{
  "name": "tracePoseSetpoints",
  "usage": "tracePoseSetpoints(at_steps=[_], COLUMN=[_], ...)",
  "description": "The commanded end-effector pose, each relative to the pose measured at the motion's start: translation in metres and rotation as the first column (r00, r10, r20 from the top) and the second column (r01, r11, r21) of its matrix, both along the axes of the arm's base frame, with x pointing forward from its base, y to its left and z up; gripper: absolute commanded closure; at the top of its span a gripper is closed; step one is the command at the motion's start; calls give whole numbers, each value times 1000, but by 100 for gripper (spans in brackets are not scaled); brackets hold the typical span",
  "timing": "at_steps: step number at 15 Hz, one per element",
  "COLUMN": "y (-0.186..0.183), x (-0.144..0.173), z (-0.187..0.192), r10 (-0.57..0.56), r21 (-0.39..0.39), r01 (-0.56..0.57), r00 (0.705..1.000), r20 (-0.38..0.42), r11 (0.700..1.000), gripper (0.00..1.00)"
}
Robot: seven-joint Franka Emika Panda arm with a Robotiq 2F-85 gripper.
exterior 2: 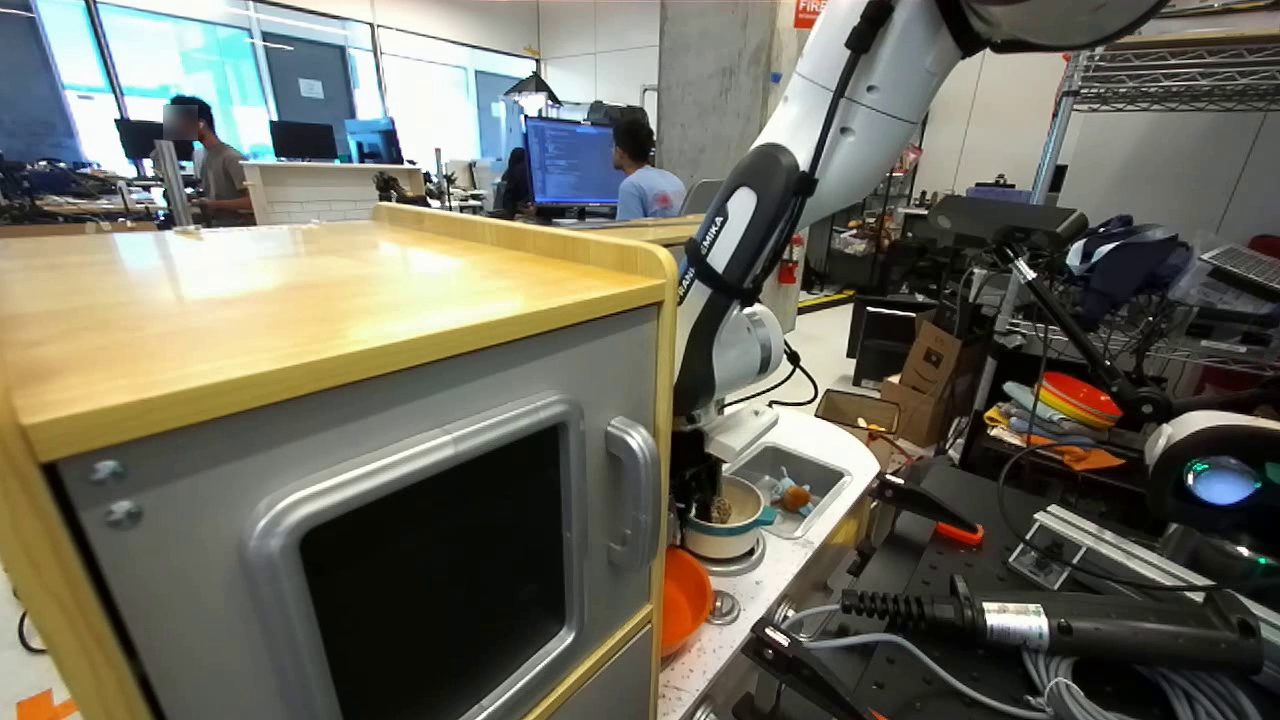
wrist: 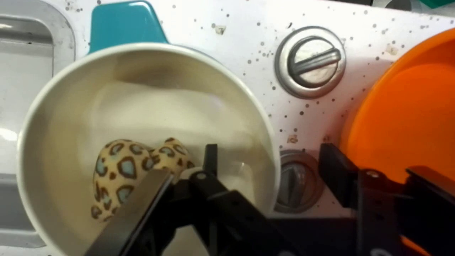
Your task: Pick up the pot from the stove and rotate it clockwise.
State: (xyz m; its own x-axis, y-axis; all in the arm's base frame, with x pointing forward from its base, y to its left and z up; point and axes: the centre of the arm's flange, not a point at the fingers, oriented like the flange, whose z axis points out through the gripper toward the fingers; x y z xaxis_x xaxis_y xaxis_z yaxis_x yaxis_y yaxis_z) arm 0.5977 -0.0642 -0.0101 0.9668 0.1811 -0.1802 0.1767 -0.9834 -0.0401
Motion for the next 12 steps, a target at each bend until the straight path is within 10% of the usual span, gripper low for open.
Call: tracePoseSetpoints(at_steps=[1, 12], y=[3, -26], x=[-31, -124], z=[31, 100], r10=[42, 7], r21=[-16, -19], r01=[-40, -1], r00=[993, 945], r20=[107, 326], r11=[999, 1000], gripper=[0, 0])
